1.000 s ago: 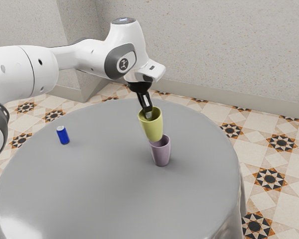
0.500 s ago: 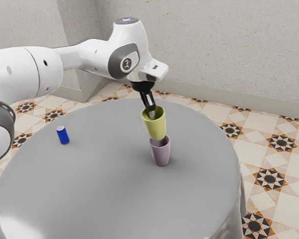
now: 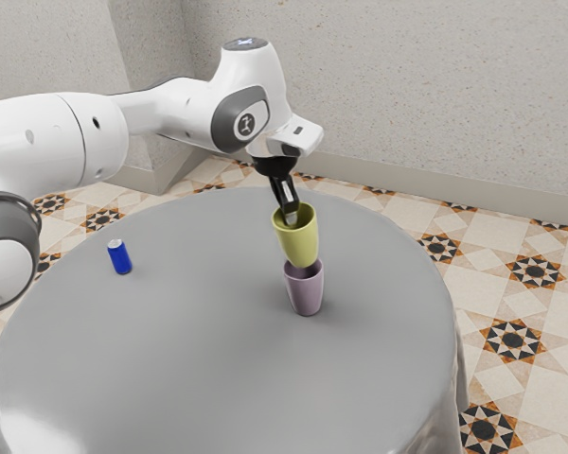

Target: Place the left cup onto the right cup

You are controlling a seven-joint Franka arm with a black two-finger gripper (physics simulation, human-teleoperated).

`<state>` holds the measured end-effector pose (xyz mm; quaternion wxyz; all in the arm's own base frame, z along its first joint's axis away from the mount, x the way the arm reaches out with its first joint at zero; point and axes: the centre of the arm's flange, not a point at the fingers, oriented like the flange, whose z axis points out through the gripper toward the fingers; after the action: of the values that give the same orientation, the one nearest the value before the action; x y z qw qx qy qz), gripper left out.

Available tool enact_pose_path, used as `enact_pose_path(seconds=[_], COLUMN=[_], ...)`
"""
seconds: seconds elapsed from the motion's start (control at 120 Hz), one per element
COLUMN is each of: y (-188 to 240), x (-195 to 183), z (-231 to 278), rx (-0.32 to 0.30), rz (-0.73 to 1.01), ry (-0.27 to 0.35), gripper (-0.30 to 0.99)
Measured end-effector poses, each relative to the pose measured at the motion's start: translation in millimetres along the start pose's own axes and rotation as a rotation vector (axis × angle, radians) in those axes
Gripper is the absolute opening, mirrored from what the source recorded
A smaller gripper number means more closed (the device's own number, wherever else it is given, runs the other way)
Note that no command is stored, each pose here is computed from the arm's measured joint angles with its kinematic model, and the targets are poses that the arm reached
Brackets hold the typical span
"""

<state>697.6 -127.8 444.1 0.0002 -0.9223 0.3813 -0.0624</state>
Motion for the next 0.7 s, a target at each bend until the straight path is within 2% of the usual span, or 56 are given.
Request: enact_pose_path(seconds=[0.7], y=[-7.3], x=[-2.7], z=[16.9], rx=[-0.009], rz=[-0.007], ry=[-0.018], gripper=[-0.09])
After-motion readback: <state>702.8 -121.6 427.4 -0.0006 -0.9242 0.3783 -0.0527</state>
